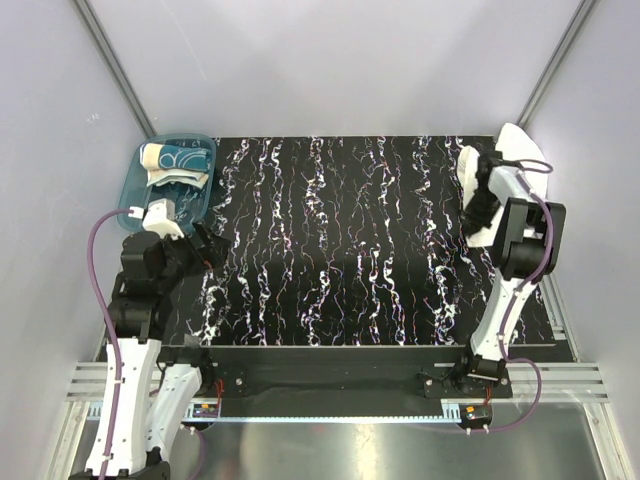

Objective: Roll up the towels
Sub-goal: Grab a towel with the right arm, then move the towel to the center of the board, then flatten the towel

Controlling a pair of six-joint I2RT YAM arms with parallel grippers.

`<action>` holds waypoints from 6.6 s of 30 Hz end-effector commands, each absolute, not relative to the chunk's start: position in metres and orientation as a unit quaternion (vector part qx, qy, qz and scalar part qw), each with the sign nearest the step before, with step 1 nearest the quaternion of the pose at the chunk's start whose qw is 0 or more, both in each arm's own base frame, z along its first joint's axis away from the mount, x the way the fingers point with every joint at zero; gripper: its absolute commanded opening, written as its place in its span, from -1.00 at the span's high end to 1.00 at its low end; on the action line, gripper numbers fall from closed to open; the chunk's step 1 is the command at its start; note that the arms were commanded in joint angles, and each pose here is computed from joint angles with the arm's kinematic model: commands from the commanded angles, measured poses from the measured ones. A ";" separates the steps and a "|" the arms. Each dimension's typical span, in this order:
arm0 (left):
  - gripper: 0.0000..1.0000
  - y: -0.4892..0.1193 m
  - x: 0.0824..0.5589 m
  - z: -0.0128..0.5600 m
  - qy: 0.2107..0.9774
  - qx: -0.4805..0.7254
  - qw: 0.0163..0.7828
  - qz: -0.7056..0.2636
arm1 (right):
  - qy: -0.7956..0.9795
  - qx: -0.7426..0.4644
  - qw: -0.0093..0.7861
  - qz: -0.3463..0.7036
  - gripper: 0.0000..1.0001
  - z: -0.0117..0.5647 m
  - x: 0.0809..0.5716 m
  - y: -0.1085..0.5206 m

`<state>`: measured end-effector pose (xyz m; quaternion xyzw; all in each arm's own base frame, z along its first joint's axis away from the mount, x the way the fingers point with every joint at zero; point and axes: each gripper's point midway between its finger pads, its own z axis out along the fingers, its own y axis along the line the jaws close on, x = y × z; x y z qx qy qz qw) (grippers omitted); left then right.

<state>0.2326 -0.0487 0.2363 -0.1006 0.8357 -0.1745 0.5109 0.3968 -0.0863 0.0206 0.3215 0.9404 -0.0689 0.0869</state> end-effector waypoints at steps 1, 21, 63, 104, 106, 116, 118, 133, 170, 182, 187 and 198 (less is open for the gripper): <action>-0.98 -0.050 0.238 0.244 0.825 -0.098 0.527 -0.180 | 0.956 0.247 0.156 -0.002 1.00 0.083 0.418 -0.014; -0.98 -0.068 0.249 0.221 0.833 -0.116 0.487 -0.234 | 0.908 0.092 0.404 0.066 1.00 0.331 0.295 0.124; -0.91 -0.249 0.238 0.166 0.895 0.109 0.349 -0.256 | 0.915 0.228 0.327 0.064 -0.99 0.215 0.370 0.062; 0.90 -0.399 0.249 0.005 0.923 0.303 0.227 -0.066 | 0.901 0.310 0.302 0.024 -0.99 0.182 0.351 -0.023; 1.00 -0.398 0.250 0.005 0.923 0.305 0.228 -0.061 | 0.902 0.310 0.300 0.025 -0.99 0.180 0.350 -0.022; 1.00 -0.361 0.246 0.107 0.912 0.265 0.292 -0.112 | 0.916 0.297 0.257 0.086 -0.93 0.147 0.359 0.002; 1.00 -0.341 0.252 0.138 0.910 0.237 0.317 -0.122 | 0.919 0.297 0.244 0.091 -0.93 0.137 0.364 0.004; 1.00 -0.188 0.275 0.153 0.922 0.069 0.335 -0.182 | 0.943 0.296 0.127 0.083 -0.72 0.037 0.384 0.010; 1.00 -0.120 0.345 0.213 0.898 -0.011 0.389 -0.204 | 0.942 0.260 0.210 0.020 -0.97 0.143 0.224 0.079; 1.00 -0.120 0.344 0.204 0.900 -0.019 0.383 -0.209 | 0.865 0.463 0.193 0.007 -0.81 0.099 0.306 -0.079; 1.00 -0.121 0.343 0.206 0.897 -0.018 0.385 -0.217 | 0.863 0.478 0.165 -0.009 -0.74 0.052 0.322 -0.108; 1.00 -0.125 0.339 0.203 0.897 -0.017 0.376 -0.232 | 0.869 0.474 0.142 -0.015 -0.51 0.007 0.370 -0.135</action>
